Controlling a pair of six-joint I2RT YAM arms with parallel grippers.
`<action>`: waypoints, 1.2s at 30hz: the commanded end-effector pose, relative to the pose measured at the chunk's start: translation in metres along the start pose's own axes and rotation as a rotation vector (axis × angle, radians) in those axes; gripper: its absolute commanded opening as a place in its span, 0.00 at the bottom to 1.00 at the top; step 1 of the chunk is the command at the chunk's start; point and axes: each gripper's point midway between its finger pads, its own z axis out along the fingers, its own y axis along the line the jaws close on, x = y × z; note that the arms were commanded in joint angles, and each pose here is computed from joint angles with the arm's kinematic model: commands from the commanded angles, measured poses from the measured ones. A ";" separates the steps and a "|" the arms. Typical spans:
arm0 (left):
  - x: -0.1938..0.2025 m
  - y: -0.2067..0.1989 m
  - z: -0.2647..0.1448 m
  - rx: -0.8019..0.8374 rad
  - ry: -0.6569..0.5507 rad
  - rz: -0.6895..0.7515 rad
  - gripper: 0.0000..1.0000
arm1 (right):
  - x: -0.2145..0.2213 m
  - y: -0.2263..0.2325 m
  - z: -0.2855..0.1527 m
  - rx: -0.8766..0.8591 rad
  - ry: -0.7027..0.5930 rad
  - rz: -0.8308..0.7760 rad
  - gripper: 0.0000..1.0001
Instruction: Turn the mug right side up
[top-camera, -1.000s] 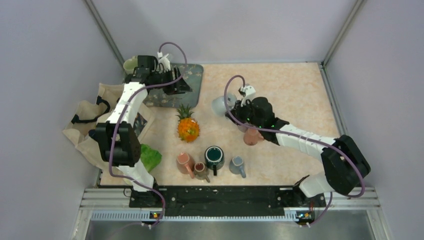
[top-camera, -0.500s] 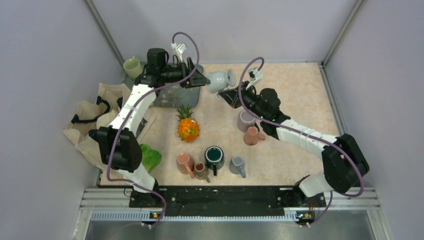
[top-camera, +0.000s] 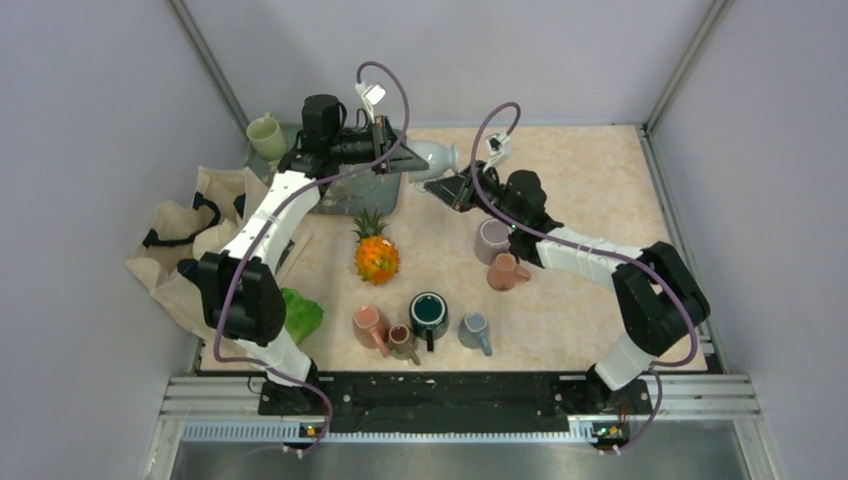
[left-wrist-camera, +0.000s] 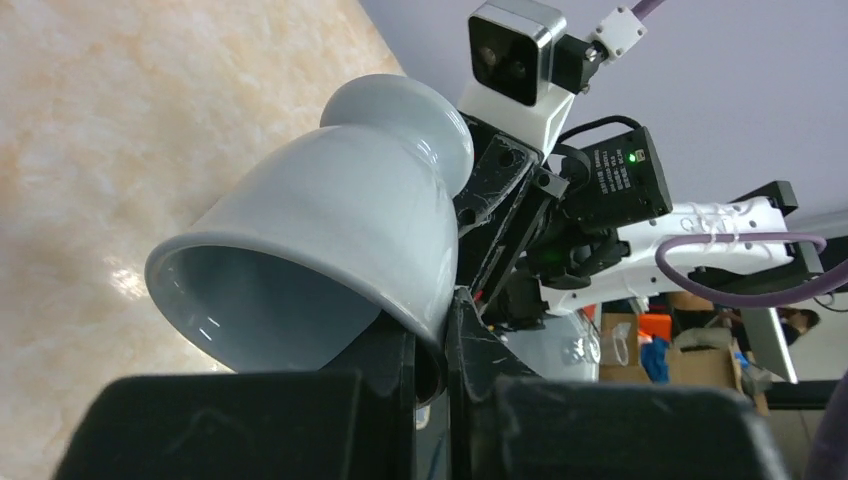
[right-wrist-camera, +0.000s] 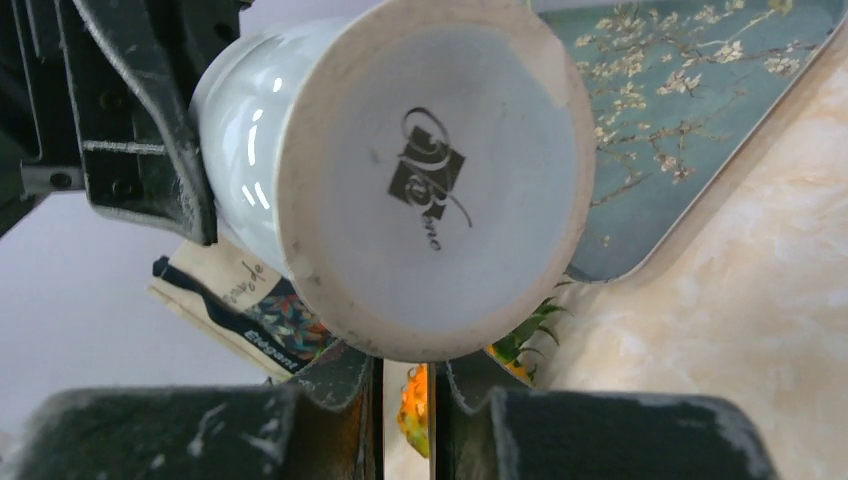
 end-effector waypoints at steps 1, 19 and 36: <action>0.001 -0.003 0.004 -0.007 -0.016 0.034 0.00 | -0.023 0.028 0.019 -0.094 -0.050 -0.046 0.00; -0.071 0.180 -0.108 -1.047 0.066 0.679 0.00 | 0.029 -0.039 -0.009 0.210 0.203 -0.162 0.84; -0.070 0.317 -0.196 -1.345 0.568 0.668 0.00 | 0.012 -0.031 -0.046 0.268 0.238 -0.351 0.86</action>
